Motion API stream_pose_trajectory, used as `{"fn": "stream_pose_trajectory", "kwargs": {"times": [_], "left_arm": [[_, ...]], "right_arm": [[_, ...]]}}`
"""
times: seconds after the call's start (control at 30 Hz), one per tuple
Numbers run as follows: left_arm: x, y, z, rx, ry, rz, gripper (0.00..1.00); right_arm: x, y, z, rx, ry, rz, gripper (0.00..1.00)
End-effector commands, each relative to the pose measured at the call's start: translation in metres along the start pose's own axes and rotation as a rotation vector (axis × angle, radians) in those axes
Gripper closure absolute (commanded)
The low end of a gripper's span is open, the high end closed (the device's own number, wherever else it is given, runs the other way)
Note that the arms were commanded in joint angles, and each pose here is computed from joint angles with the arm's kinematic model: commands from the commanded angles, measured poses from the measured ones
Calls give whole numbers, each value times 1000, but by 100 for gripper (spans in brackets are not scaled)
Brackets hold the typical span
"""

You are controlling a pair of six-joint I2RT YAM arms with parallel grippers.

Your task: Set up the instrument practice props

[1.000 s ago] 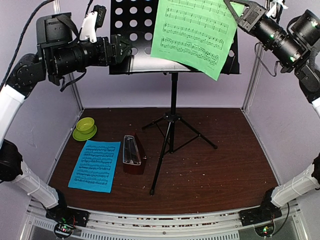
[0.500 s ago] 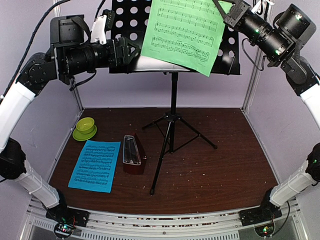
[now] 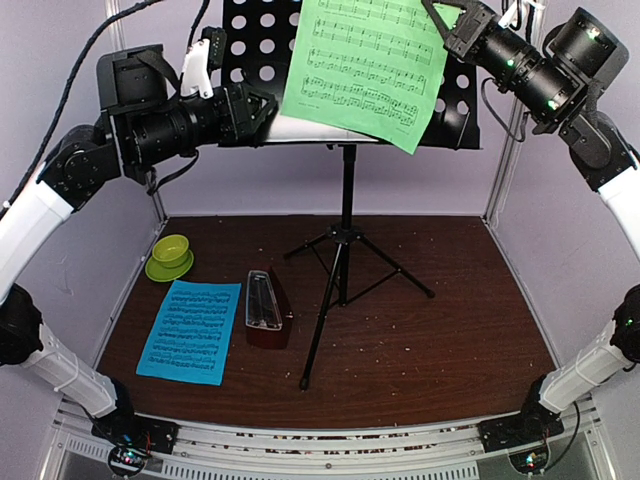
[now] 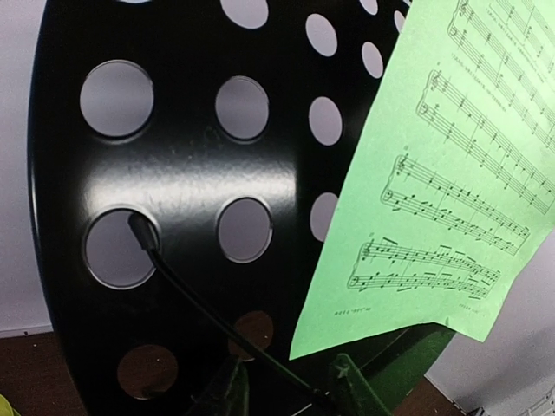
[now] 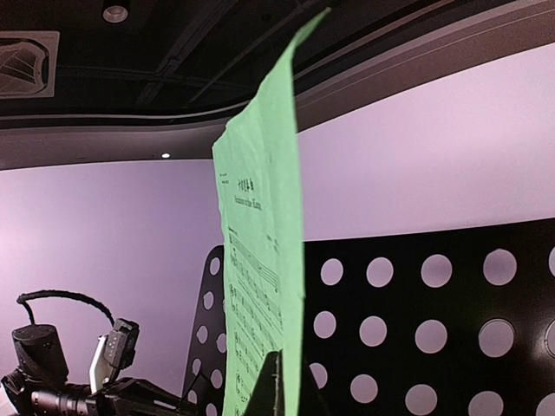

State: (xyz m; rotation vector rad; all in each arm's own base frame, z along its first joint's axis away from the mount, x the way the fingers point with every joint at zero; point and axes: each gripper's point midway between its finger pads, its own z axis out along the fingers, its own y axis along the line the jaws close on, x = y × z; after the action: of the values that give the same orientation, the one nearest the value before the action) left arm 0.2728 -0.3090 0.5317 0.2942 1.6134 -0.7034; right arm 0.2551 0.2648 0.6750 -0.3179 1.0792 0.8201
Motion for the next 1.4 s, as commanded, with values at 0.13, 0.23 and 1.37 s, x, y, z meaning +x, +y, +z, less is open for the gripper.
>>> {"fn": "stream_pose_trajectory", "kwargs": {"times": [0.13, 0.23, 1.37], "left_arm": [[-20, 1, -11, 16, -81, -57, 78], [-24, 6, -15, -1, -107, -65, 86], [-5, 2, -32, 80, -162, 10, 90]], "right_arm": [[-6, -3, 2, 12, -17, -25, 100], [-3, -3, 4, 12, -13, -28, 100], [24, -10, 20, 43, 42, -38, 100]]}}
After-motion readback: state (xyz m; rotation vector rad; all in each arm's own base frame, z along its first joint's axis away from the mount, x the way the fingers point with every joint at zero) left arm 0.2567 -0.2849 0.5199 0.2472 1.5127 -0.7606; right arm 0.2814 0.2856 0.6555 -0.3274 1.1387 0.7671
